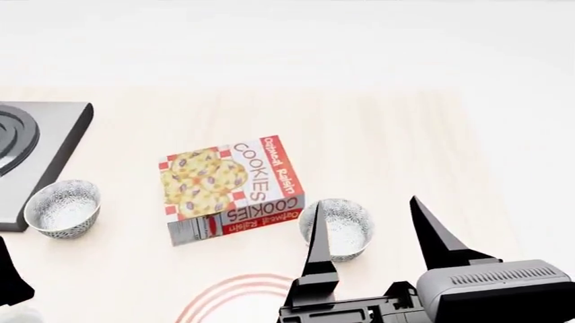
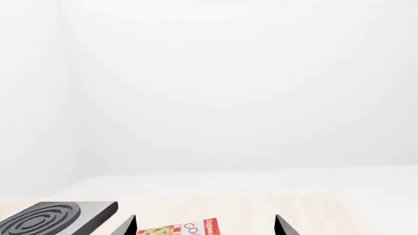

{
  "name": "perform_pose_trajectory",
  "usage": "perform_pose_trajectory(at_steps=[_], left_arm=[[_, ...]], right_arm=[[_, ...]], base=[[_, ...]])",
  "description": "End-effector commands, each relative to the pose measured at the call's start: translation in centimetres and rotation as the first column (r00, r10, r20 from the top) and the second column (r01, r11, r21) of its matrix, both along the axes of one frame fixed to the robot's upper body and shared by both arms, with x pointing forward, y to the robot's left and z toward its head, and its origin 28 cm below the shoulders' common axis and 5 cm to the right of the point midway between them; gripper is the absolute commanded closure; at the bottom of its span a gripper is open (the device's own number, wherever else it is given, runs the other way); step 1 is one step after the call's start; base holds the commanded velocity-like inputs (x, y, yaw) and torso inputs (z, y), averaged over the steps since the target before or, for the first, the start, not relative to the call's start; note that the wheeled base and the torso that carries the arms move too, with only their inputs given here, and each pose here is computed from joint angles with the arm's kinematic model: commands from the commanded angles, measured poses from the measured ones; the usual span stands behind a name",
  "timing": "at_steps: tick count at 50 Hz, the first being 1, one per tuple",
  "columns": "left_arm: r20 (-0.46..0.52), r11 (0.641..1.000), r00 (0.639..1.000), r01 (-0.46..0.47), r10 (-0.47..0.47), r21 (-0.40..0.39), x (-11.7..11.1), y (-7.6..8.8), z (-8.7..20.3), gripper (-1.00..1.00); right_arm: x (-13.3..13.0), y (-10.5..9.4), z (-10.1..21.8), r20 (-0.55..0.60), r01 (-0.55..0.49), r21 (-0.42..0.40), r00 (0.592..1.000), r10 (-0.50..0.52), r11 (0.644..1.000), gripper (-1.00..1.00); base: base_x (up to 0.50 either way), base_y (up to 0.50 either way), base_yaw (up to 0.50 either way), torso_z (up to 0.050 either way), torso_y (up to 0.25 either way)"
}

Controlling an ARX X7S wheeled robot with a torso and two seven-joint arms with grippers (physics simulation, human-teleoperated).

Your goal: Pick the akita bowl next to the plate and place it on the plate.

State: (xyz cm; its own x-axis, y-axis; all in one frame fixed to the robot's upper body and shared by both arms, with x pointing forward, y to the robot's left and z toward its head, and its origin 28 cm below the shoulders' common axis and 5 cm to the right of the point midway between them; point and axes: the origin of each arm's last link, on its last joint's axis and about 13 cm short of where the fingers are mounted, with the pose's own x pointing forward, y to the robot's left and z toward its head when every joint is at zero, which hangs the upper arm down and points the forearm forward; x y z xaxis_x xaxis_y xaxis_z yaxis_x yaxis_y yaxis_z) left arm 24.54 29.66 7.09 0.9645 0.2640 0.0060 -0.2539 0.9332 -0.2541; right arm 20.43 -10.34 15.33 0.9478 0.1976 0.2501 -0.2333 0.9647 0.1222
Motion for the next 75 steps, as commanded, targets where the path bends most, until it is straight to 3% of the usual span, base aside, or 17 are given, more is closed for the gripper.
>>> perform_pose_trajectory(at_steps=[1,23,27,40,46,52,58,60,65,66,68,75], left_arm=[[-0.001,1.000,1.000,-0.001,0.001,-0.001,0.0,0.0,0.0,-1.00],[-0.002,1.000,1.000,-0.001,0.001,-0.001,0.1,0.0,-0.2,-1.00],[-0.002,1.000,1.000,-0.001,0.001,-0.002,0.1,0.0,-0.1,-1.00],[-0.005,1.000,1.000,-0.004,0.004,-0.009,0.0,0.0,0.0,-1.00],[-0.006,1.000,1.000,-0.002,0.001,-0.009,0.0,0.0,0.0,-1.00],[-0.006,1.000,1.000,-0.004,0.004,-0.009,0.1,0.0,-0.1,-1.00],[-0.006,1.000,1.000,-0.006,0.006,-0.011,0.1,0.0,-0.1,-1.00],[-0.007,1.000,1.000,-0.006,0.006,-0.012,0.1,0.0,-0.1,-1.00],[-0.007,1.000,1.000,-0.007,0.007,-0.011,0.1,0.1,-0.1,-1.00],[-0.007,1.000,1.000,-0.008,0.007,-0.011,0.0,0.1,0.0,-1.00],[-0.007,1.000,1.000,-0.008,0.008,-0.011,0.0,0.0,0.0,-1.00],[-0.007,1.000,1.000,-0.009,0.009,-0.011,0.1,0.1,0.0,-1.00]], right_arm=[[0.0,0.0,-0.1,-0.003,-0.002,-0.003,1.000,0.002,1.000,-1.00],[0.1,0.0,-0.2,-0.004,-0.003,-0.002,1.000,0.003,1.000,-1.00],[0.4,0.0,-0.4,-0.045,0.041,-0.013,0.998,-0.041,0.999,-1.00],[4.6,-0.4,-0.4,-0.250,0.175,-0.115,0.948,-0.199,0.978,-1.00],[5.8,-0.8,0.0,-0.255,0.214,-0.138,0.936,-0.243,0.967,-1.00],[7.2,-0.6,0.6,-0.256,0.230,-0.214,0.925,-0.282,0.949,-1.00],[8.8,-0.6,1.1,-0.270,0.195,-0.223,0.929,-0.253,0.955,-1.00],[9.3,-0.5,1.4,-0.276,0.185,-0.189,0.932,-0.233,0.964,-1.00],[10.1,-0.4,1.6,-0.354,0.161,-0.212,0.907,-0.230,0.964,-1.00],[10.5,-0.5,1.6,-0.363,0.192,-0.145,0.902,-0.233,0.971,-1.00],[10.7,-0.5,1.7,-0.346,0.177,-0.225,0.905,-0.248,0.958,-1.00],[12.5,-0.5,2.0,-0.417,0.196,-0.167,0.874,-0.249,0.966,-1.00]], base=[[0.46,-0.01,0.00,0.000,0.000],[0.45,-0.01,0.00,0.000,0.000],[0.22,0.00,0.00,0.000,0.000],[0.00,0.00,0.00,0.000,0.000],[0.00,0.00,0.00,0.000,0.000],[0.00,0.00,0.00,0.000,0.000],[0.00,0.00,0.00,0.000,0.000],[0.00,0.00,0.00,0.000,0.000],[0.00,0.00,0.00,0.000,0.000],[0.00,0.00,0.00,0.000,0.000],[0.00,0.00,0.00,0.000,0.000],[0.00,0.00,0.00,0.000,0.000]])
